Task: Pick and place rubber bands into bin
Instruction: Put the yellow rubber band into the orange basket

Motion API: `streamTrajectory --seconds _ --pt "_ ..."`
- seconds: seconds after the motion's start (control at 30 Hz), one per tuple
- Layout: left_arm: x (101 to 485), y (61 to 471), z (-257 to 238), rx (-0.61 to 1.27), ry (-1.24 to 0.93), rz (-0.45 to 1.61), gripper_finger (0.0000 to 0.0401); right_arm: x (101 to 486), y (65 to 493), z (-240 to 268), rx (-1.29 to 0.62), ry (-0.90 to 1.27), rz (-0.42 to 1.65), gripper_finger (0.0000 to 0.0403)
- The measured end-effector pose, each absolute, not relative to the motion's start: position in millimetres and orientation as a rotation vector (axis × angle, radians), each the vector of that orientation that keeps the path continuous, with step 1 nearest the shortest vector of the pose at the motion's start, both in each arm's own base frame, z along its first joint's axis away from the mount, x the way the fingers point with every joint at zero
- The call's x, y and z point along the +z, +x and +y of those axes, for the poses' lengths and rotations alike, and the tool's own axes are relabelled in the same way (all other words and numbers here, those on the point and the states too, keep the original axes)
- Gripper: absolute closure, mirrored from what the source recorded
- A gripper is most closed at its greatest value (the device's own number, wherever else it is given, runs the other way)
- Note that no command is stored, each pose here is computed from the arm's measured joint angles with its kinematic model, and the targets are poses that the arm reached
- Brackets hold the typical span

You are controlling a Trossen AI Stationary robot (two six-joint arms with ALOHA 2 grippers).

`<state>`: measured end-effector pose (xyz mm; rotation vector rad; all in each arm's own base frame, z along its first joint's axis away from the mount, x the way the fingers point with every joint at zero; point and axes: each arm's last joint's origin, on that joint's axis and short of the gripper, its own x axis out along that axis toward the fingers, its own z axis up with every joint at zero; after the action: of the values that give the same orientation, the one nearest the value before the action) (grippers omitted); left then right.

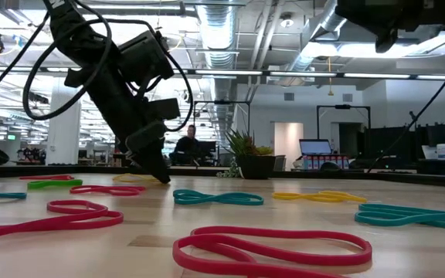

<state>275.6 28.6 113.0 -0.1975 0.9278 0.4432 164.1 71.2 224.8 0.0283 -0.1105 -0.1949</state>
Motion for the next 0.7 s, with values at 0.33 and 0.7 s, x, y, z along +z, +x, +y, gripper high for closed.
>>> streamTrajectory --seconds 0.33,0.7 --pt "153 289 28 0.298 -0.221 0.778 0.0400 203 183 63 -0.278 -0.049 0.003 0.0328" --pt "255 319 19 -0.163 -0.181 0.450 0.0401 196 206 53 -0.157 -0.049 0.003 0.0320"
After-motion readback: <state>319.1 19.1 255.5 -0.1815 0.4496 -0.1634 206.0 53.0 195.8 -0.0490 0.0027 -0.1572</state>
